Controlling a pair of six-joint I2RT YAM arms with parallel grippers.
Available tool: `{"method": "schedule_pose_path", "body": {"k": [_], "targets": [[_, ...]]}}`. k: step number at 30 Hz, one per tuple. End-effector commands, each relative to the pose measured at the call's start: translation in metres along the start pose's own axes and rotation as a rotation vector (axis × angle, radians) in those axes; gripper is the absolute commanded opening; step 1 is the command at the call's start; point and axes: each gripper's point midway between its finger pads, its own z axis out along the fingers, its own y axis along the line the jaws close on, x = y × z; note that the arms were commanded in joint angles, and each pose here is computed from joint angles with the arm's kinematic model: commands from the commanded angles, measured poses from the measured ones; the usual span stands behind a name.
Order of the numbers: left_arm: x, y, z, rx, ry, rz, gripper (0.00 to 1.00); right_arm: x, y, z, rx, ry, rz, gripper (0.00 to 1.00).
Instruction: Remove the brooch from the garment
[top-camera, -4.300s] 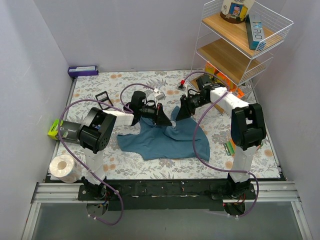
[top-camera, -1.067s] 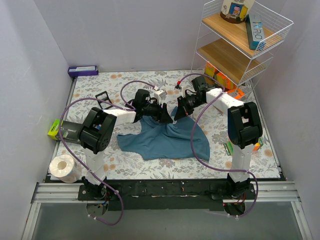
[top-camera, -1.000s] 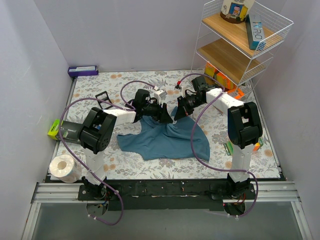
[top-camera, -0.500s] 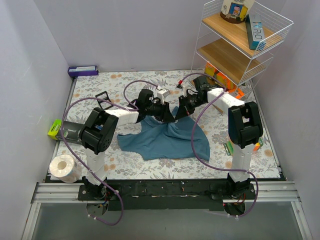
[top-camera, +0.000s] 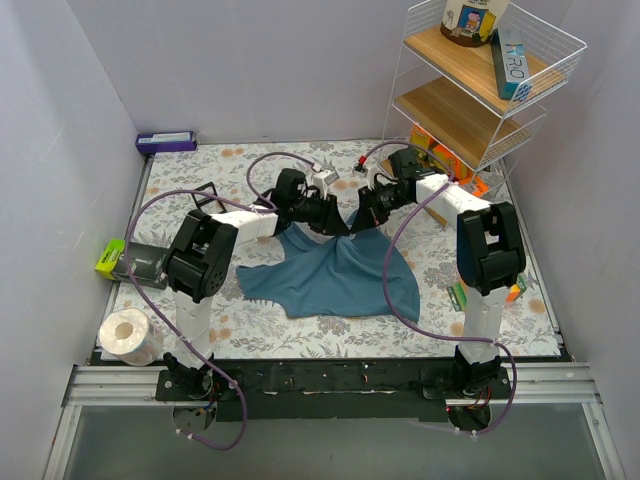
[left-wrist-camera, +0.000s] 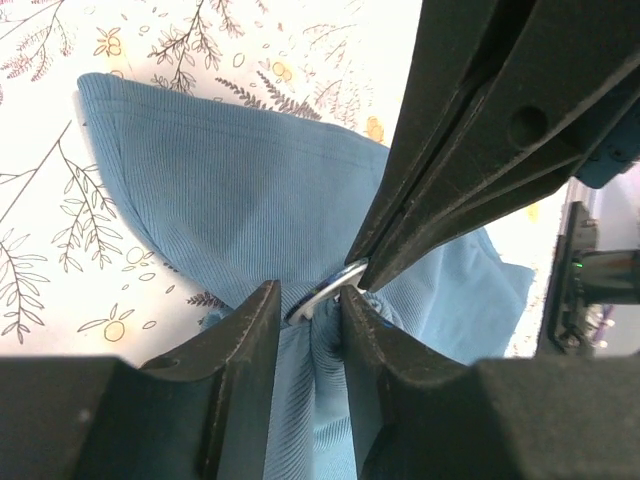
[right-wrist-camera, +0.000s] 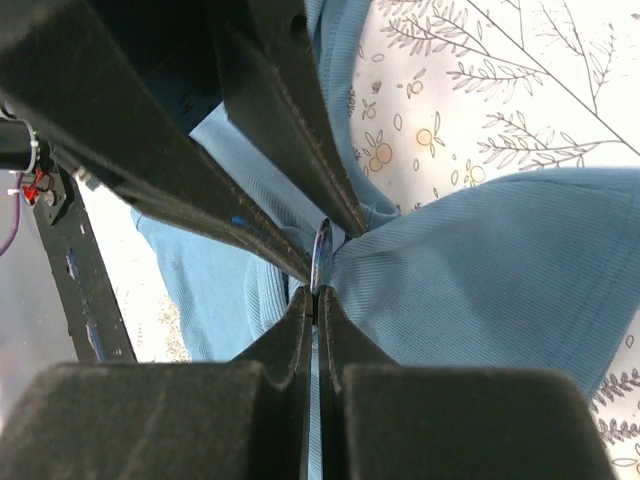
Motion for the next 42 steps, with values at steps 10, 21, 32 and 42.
{"method": "schedule_pose_path", "body": {"k": [10, 21, 32, 42], "targets": [[-0.023, -0.03, -0.04, 0.317, -0.092, 0.041, 0.45, -0.001, 0.039, 0.002, -0.095, 0.018, 0.035, 0.01], [-0.007, -0.032, -0.035, 0.216, -0.066, 0.085, 0.63, -0.008, 0.028, 0.0, -0.015, -0.006, 0.032, 0.01], [-0.002, -0.024, -0.018, 0.128, -0.034, 0.127, 0.58, -0.008, 0.029, -0.001, -0.013, -0.006, 0.032, 0.01], [-0.005, -0.014, -0.018, 0.074, -0.009, 0.185, 0.39, -0.007, 0.028, 0.001, -0.017, -0.002, 0.03, 0.01]]}}
